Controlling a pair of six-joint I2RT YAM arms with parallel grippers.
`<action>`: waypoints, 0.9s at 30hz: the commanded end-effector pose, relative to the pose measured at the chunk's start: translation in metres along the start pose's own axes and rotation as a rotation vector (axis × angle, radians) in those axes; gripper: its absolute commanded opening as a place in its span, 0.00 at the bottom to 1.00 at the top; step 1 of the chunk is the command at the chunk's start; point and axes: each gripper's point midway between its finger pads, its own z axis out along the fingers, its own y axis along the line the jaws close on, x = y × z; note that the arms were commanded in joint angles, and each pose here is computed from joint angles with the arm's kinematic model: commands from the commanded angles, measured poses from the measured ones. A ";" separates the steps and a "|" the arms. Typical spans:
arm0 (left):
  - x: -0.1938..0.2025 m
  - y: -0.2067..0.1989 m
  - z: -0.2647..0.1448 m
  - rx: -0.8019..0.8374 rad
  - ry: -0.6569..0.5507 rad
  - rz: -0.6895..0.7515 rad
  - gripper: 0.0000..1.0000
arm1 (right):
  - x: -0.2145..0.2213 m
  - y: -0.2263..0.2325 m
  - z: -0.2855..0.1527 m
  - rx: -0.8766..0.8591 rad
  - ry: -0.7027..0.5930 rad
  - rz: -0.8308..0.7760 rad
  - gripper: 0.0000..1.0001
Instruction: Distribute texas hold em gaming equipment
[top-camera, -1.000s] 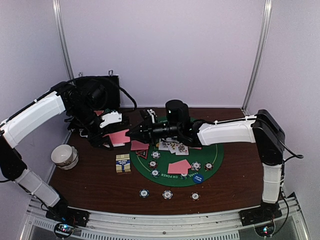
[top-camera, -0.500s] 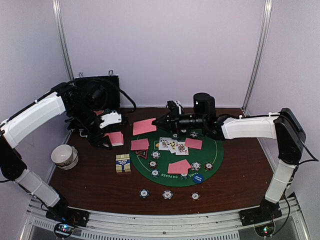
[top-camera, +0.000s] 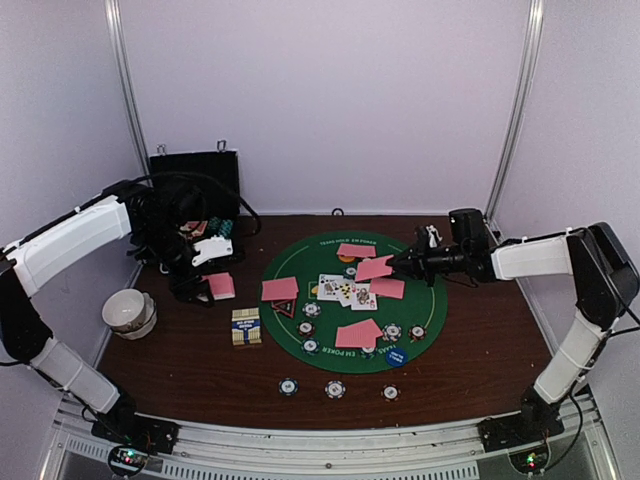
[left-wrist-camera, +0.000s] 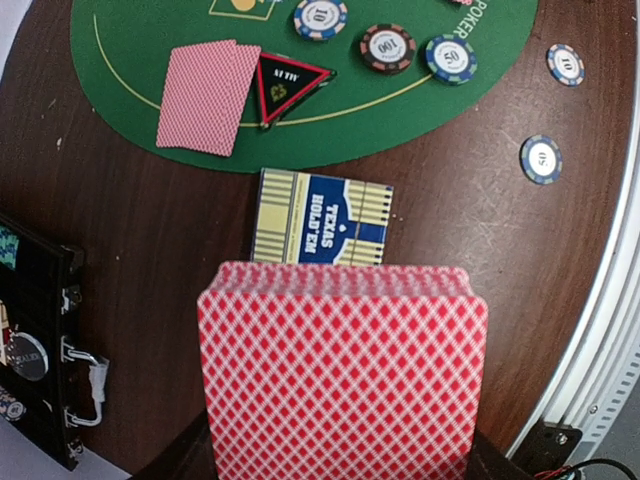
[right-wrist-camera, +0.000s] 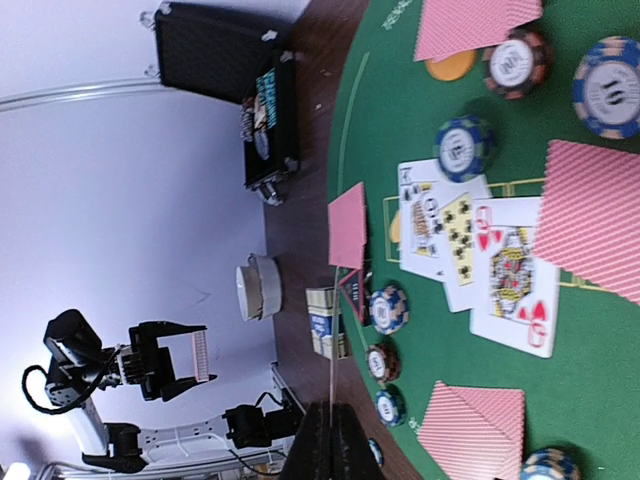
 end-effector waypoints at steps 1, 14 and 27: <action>0.009 0.012 0.002 -0.042 -0.034 -0.016 0.00 | -0.005 -0.042 -0.008 0.087 -0.005 -0.017 0.00; 0.063 0.023 0.047 -0.064 0.033 -0.079 0.00 | -0.007 -0.121 -0.005 0.292 0.008 -0.013 0.00; 0.099 0.023 0.107 -0.066 0.121 -0.061 0.00 | -0.003 -0.132 -0.033 0.487 0.008 -0.090 0.39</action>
